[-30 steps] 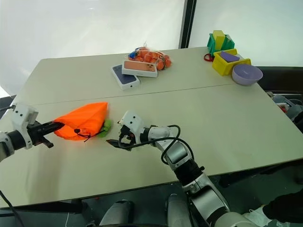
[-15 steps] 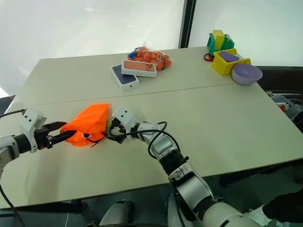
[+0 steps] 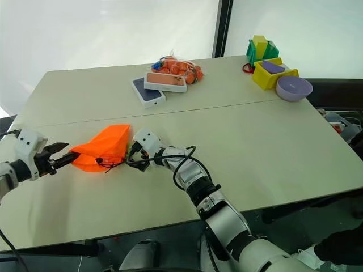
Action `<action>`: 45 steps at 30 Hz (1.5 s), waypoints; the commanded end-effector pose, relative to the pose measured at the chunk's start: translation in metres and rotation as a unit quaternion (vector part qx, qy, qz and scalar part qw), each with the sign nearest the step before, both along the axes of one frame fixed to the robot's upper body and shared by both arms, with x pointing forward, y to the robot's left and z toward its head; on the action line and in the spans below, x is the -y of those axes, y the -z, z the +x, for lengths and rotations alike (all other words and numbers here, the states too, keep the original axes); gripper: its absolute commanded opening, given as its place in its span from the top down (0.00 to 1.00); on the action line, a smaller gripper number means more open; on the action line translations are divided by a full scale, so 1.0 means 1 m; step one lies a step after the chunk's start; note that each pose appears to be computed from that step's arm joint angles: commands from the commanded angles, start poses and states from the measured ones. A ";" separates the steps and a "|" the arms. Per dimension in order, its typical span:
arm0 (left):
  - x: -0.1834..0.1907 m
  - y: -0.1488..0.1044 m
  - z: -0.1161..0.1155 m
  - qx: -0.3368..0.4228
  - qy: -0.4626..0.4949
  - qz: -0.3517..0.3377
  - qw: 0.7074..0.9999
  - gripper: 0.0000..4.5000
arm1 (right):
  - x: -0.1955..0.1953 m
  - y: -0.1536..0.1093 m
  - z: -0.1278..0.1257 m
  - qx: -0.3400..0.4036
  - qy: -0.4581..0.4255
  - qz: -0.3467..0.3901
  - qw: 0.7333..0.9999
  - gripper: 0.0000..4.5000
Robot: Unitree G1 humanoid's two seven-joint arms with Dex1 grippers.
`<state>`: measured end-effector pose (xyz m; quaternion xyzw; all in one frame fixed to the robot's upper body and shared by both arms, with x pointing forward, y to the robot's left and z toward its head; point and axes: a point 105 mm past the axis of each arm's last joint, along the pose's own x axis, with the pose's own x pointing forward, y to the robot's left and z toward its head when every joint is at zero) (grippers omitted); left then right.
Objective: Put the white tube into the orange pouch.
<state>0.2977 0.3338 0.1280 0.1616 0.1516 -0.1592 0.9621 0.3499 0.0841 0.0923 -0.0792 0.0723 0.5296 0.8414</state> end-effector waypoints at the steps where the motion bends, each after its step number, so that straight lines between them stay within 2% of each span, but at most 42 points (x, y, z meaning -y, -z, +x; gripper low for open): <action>1: -0.017 -0.017 0.009 0.045 -0.036 0.027 0.998 0.36 | -0.001 -0.020 0.000 0.018 -0.007 0.029 0.999 0.00; 9: -0.008 -0.025 0.016 0.066 -0.013 0.011 0.998 0.36 | -0.010 -0.009 -0.001 0.006 -0.002 0.021 1.000 0.00; 16: 0.001 -0.025 0.013 0.066 0.005 -0.005 0.998 0.36 | -0.021 -0.004 0.001 -0.009 0.003 0.018 1.000 0.00; 19: 0.005 -0.024 0.010 0.066 0.011 -0.016 0.998 0.35 | -0.025 -0.005 0.000 -0.022 0.000 0.032 0.999 0.18; 26: 0.010 -0.019 0.007 0.061 0.013 -0.022 0.998 0.35 | -0.024 -0.008 -0.003 -0.011 -0.017 0.038 0.999 0.99; 29: 0.011 -0.017 0.007 0.059 0.013 -0.024 0.998 0.35 | -0.022 -0.012 -0.007 -0.016 -0.032 0.048 0.998 0.99; 31: 0.013 -0.017 0.008 0.058 0.016 -0.025 0.998 0.35 | -0.020 -0.017 -0.011 -0.018 -0.047 0.062 0.997 0.87; 32: 0.014 -0.016 0.008 0.058 0.018 -0.028 0.998 0.35 | -0.020 -0.019 -0.013 -0.017 -0.052 0.065 0.996 0.81; 36: 0.017 -0.015 0.009 0.055 0.026 -0.029 0.998 0.35 | -0.025 -0.019 -0.022 -0.021 -0.068 0.070 0.995 0.37; 45: 0.027 -0.015 0.007 0.052 0.046 -0.044 0.997 0.35 | -0.034 -0.002 -0.014 -0.056 -0.021 0.040 0.997 0.37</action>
